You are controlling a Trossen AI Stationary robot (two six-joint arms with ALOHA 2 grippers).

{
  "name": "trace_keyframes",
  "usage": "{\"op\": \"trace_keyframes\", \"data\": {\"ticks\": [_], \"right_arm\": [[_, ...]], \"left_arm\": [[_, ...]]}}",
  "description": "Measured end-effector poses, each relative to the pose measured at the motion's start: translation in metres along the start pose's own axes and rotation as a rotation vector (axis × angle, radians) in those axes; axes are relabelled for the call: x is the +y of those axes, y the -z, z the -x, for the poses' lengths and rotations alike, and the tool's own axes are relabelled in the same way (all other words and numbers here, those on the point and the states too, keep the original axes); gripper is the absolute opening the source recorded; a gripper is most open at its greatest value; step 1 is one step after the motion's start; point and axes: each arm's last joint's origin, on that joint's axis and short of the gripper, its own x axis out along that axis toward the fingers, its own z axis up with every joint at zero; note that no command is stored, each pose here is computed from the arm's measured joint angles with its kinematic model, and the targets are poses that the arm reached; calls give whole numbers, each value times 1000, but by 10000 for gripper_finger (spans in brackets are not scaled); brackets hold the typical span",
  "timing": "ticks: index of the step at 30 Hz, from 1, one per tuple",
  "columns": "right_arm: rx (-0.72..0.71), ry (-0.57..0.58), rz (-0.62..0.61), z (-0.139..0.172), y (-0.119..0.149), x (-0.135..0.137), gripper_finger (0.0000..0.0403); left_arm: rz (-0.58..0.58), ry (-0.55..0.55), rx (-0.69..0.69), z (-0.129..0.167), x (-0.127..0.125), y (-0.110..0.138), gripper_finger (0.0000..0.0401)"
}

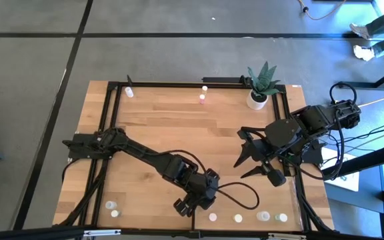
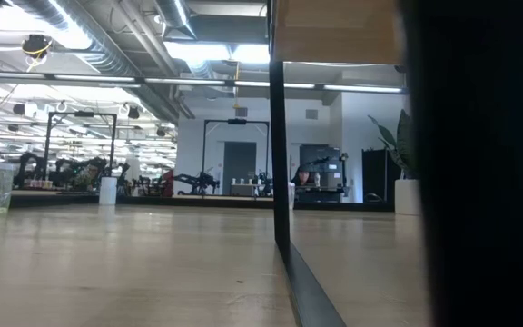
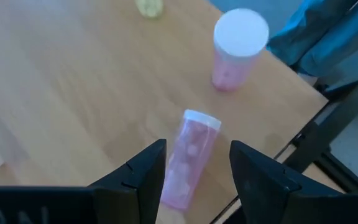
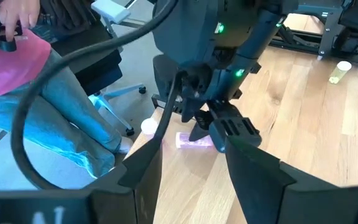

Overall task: Pick and place medicine bottles onto shelf by color
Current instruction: Put the bottom pink pill bottle on the shelf aligned with the other pink pill bottle

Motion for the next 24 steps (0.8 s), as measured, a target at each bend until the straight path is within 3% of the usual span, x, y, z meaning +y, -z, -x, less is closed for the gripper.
{"op": "trace_keyframes", "data": {"ticks": [24], "right_arm": [[0,0,1,0,0,0,178]], "left_arm": [[-1,-14,4,-18,0,7,170]]}}
